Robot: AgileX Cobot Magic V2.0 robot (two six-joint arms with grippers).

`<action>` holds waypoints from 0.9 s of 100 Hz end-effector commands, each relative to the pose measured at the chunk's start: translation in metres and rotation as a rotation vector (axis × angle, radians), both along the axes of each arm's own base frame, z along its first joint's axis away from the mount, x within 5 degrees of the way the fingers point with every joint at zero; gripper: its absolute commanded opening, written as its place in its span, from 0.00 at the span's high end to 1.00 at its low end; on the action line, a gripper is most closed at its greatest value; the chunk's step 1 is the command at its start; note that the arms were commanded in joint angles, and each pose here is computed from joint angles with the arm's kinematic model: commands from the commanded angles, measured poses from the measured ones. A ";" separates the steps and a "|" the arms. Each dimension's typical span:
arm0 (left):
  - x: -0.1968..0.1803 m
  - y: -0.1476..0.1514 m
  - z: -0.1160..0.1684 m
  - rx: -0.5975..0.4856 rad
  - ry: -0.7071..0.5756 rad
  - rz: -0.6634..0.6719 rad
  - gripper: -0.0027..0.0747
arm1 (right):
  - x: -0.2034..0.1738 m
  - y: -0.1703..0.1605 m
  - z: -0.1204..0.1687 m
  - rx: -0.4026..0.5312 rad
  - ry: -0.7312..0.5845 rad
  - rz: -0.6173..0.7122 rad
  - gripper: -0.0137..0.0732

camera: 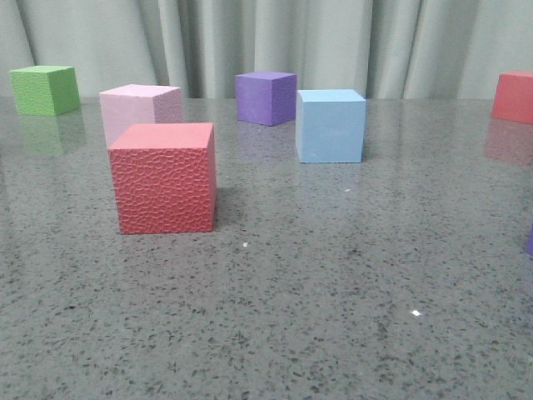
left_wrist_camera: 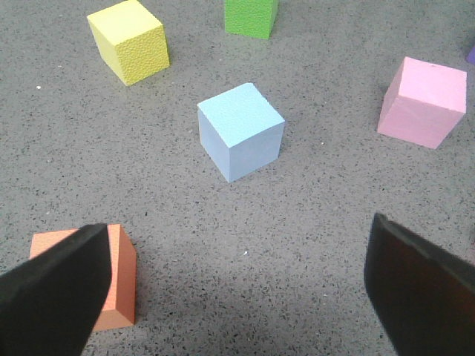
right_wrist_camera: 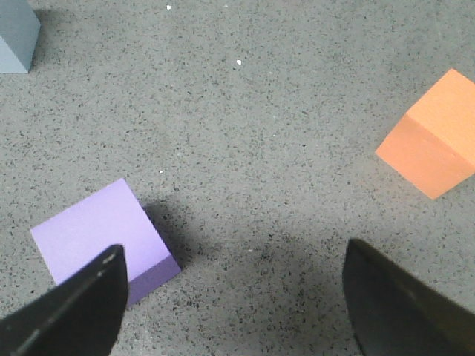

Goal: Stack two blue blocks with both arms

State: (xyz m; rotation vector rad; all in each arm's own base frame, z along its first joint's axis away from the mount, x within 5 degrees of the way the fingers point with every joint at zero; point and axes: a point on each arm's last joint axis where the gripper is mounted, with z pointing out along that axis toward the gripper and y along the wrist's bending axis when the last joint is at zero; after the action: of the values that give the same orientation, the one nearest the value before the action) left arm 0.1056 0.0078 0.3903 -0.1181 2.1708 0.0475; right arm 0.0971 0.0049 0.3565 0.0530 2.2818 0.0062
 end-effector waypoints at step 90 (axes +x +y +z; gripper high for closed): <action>0.145 -0.006 0.002 -0.212 0.054 0.026 0.11 | 0.002 -0.002 0.011 -0.026 -0.082 0.003 0.16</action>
State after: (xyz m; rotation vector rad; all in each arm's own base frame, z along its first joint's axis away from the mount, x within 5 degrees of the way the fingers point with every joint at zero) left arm 0.2349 0.0016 0.3782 -0.2297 2.3161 -0.1274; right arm 0.0971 0.0047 0.3565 0.0529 2.2830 0.0029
